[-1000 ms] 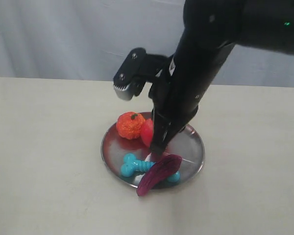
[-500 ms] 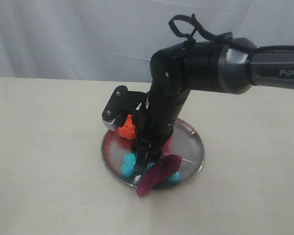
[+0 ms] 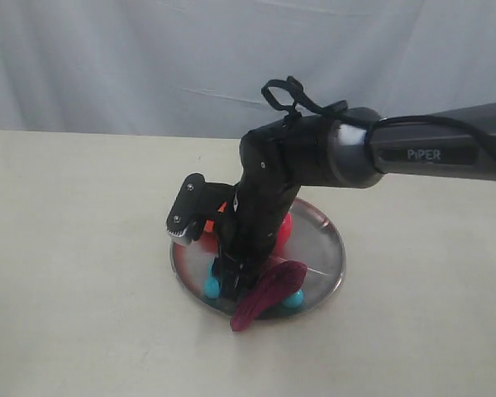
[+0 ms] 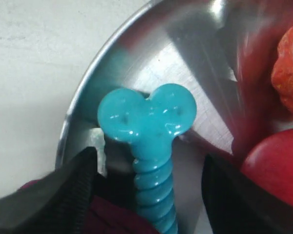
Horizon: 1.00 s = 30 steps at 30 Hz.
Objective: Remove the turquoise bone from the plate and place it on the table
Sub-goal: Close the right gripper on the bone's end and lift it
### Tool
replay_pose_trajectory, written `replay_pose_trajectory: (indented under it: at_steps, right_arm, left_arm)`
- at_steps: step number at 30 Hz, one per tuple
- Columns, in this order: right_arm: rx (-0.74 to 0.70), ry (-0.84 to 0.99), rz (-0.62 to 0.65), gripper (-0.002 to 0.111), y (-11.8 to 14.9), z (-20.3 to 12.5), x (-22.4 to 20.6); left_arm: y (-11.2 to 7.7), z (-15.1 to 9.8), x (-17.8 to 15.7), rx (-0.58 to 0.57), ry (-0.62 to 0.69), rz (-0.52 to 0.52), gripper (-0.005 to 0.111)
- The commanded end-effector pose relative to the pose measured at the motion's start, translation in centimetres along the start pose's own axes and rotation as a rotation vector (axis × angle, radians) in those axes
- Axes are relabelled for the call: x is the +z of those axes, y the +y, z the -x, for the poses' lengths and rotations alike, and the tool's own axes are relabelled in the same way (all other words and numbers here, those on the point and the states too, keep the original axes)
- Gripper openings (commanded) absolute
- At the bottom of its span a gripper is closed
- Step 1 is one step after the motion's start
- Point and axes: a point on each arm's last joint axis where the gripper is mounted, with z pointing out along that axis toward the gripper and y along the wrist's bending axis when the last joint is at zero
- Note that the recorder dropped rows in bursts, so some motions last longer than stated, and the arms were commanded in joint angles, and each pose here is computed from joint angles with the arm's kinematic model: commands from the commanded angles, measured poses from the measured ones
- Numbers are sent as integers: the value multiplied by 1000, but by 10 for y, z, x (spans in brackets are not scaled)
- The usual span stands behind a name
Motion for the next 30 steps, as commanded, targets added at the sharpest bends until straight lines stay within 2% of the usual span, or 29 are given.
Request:
replay_pose_trajectory:
  at_steps: [1,15,17,22,25,26,30]
  right_arm:
    - [-3,-31,-15,59,-2,3,8]
    - [10,-11,12,59,-3,5,27]
    - [12,-14,12,54,-4,7,27]
    - [20,-25,12,20,-4,8,27]
    - [20,-31,7,3,-4,8,27]
    - [20,-37,2,-1,-5,9,27]
    - [42,-90,-37,0,-8,14,19]
  left_arm:
    - [0,0,0,-6,-4,2,0]
    - [0,0,0,-6,-4,2,0]
    - [0,0,0,-6,-4,2,0]
    - [0,0,0,-6,-4,2,0]
    - [0,0,0,-6,-4,2,0]
    - [0,0,0,-6,-4,2,0]
    - [0,0,0,-6,-4,2,0]
